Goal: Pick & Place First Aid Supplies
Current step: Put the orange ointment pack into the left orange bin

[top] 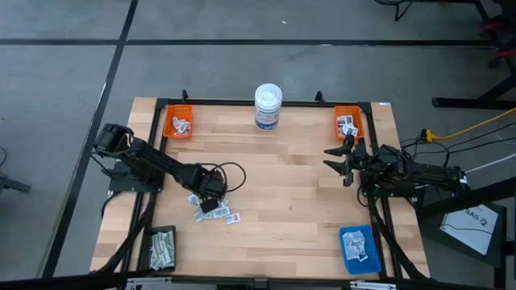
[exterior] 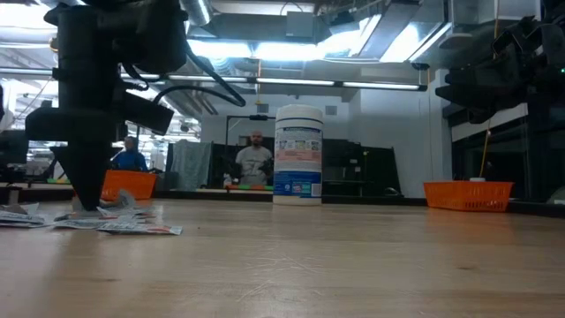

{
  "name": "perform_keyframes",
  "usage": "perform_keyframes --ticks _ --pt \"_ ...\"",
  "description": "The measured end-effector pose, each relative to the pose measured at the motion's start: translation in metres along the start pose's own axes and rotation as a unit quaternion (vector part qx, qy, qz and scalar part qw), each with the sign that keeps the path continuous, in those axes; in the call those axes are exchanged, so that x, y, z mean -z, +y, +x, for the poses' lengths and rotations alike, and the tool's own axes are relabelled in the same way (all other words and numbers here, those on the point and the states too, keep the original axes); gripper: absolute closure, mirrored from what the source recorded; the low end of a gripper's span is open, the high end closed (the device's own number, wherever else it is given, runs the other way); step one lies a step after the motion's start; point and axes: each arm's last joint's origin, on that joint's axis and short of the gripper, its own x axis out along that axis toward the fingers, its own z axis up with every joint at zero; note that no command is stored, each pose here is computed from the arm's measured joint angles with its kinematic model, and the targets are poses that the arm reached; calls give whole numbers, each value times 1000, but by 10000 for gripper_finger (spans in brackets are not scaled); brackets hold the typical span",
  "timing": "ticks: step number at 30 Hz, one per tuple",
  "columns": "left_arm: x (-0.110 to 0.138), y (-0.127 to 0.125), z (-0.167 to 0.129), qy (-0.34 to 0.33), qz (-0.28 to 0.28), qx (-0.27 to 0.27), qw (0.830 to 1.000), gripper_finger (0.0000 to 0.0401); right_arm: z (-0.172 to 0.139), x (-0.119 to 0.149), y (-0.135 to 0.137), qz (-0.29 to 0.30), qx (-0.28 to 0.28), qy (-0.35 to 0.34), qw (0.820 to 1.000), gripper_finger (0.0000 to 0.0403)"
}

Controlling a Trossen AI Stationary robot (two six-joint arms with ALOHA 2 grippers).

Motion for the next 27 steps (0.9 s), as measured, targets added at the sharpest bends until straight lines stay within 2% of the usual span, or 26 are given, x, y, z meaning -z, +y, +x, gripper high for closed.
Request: perform_keyframes --ticks 9,15,27 --pt "-5 5 -5 -5 4 14 1000 399 0 0 0 0 0 0 1000 212" --pt "-21 14 -29 -51 9 41 998 400 0 0 0 0 0 0 1000 212" --pt "-42 70 -69 -147 -28 44 988 400 0 0 0 0 0 0 1000 212"
